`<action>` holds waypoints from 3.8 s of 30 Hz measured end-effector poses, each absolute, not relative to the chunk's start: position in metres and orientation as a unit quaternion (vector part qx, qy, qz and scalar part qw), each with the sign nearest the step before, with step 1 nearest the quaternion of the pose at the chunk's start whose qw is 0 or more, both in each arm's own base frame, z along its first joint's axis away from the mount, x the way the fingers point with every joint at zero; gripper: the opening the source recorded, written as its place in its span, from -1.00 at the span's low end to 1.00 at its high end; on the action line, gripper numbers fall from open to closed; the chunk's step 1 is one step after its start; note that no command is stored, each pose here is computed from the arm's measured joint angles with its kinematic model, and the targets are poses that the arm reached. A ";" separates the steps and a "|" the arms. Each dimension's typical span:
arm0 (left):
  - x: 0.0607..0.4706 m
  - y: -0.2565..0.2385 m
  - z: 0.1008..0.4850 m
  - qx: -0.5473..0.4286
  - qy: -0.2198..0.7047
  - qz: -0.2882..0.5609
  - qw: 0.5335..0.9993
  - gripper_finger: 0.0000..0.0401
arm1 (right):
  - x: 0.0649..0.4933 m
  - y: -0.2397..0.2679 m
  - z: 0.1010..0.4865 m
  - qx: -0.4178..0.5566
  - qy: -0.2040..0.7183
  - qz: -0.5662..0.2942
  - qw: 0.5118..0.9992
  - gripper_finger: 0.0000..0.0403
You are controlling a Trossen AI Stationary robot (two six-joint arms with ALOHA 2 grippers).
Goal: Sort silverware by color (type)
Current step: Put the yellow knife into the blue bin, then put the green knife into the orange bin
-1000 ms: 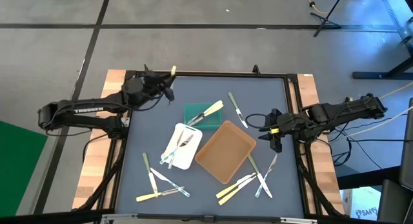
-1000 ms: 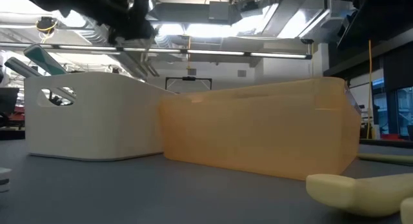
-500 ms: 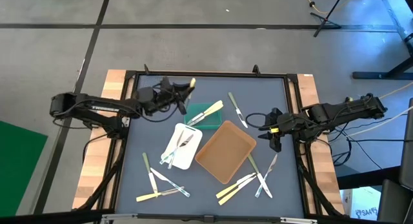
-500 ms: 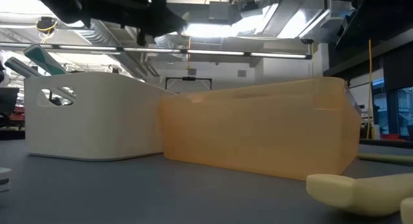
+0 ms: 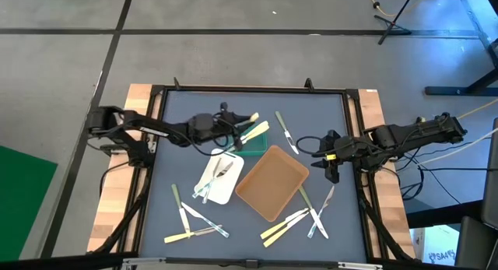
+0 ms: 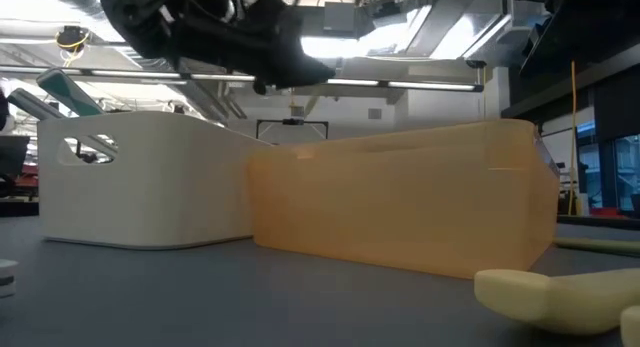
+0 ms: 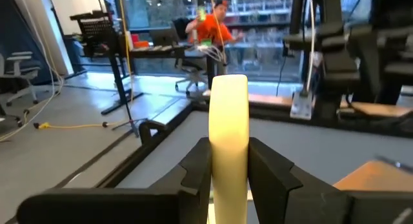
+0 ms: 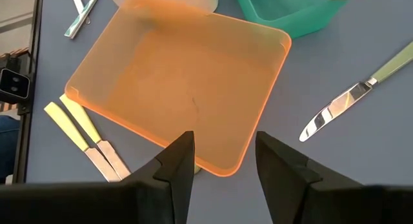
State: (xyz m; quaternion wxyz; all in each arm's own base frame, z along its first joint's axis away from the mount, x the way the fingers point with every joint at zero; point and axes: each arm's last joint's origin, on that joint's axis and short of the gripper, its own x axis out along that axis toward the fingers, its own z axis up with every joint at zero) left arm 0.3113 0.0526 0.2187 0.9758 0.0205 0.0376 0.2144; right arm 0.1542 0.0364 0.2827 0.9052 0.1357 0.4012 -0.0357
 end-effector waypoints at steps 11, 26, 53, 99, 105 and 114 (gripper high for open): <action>0.326 0.055 0.177 0.027 0.127 0.212 0.969 -0.62 | 0.154 0.036 0.283 0.136 0.401 -0.036 0.905 -0.26; 0.330 0.056 0.155 0.031 0.167 0.213 0.962 -0.62 | 0.154 0.036 0.283 0.136 0.401 -0.036 0.905 -0.26; 0.329 0.058 0.154 0.031 0.171 0.231 0.957 -0.34 | 0.154 0.036 0.283 0.136 0.401 -0.035 0.905 -0.26; 0.329 0.058 0.154 0.030 0.170 0.231 0.958 -0.31 | 0.171 0.083 0.252 0.394 0.553 -0.048 0.733 -0.26; 0.329 0.058 0.154 0.030 0.170 0.231 0.958 -0.31 | 0.175 0.106 0.235 0.394 0.567 -0.119 0.713 -0.26; 0.329 0.058 0.154 0.030 0.170 0.231 0.958 -0.31 | 0.187 0.136 0.204 0.399 0.576 -0.181 0.690 -0.26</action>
